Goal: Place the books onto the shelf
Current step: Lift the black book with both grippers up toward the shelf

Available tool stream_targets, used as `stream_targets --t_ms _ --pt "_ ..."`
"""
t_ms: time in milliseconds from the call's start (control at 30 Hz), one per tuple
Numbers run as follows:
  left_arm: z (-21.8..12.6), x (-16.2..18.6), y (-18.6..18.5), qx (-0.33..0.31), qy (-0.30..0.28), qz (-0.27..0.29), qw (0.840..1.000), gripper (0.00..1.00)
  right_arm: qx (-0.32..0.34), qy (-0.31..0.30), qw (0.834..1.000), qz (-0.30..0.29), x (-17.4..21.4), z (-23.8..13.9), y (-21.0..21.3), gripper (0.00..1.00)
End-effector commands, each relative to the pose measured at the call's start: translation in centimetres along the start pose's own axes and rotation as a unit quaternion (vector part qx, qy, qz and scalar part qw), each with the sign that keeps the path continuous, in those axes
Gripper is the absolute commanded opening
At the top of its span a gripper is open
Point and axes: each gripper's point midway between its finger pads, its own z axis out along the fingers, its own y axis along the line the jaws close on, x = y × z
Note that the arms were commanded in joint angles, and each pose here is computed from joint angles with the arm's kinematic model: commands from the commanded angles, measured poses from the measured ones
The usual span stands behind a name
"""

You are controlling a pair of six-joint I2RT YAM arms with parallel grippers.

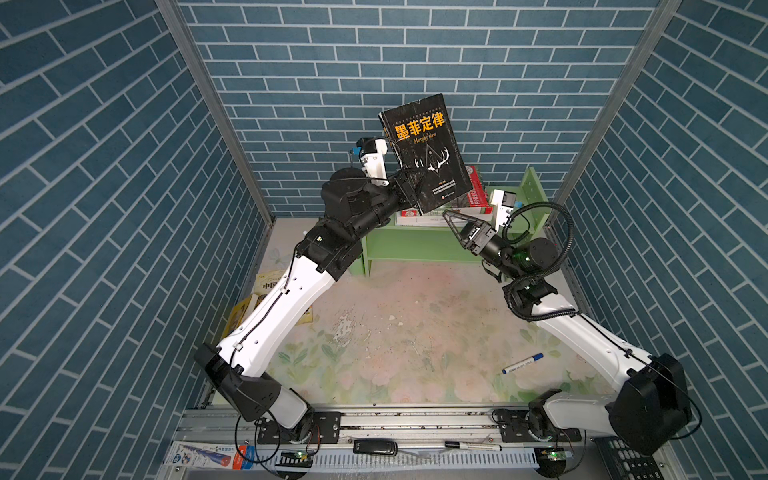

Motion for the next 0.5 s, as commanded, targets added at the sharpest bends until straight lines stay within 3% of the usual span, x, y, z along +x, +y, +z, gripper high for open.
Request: stream_targets --t_ms 0,233,467 --pt "-1.9 -4.2 -4.6 0.077 -0.076 0.004 0.994 0.06 -0.053 -0.031 0.998 0.001 -2.1 1.0 3.1 0.97" --pt "-2.0 -3.7 -3.9 0.081 -0.083 -0.010 0.993 0.06 -0.063 -0.055 0.996 0.028 -3.6 2.8 2.4 0.88" --pt "-2.0 -3.4 -3.4 0.086 -0.088 -0.024 0.992 0.06 -0.071 -0.054 0.995 0.041 -3.8 4.5 2.2 0.63"
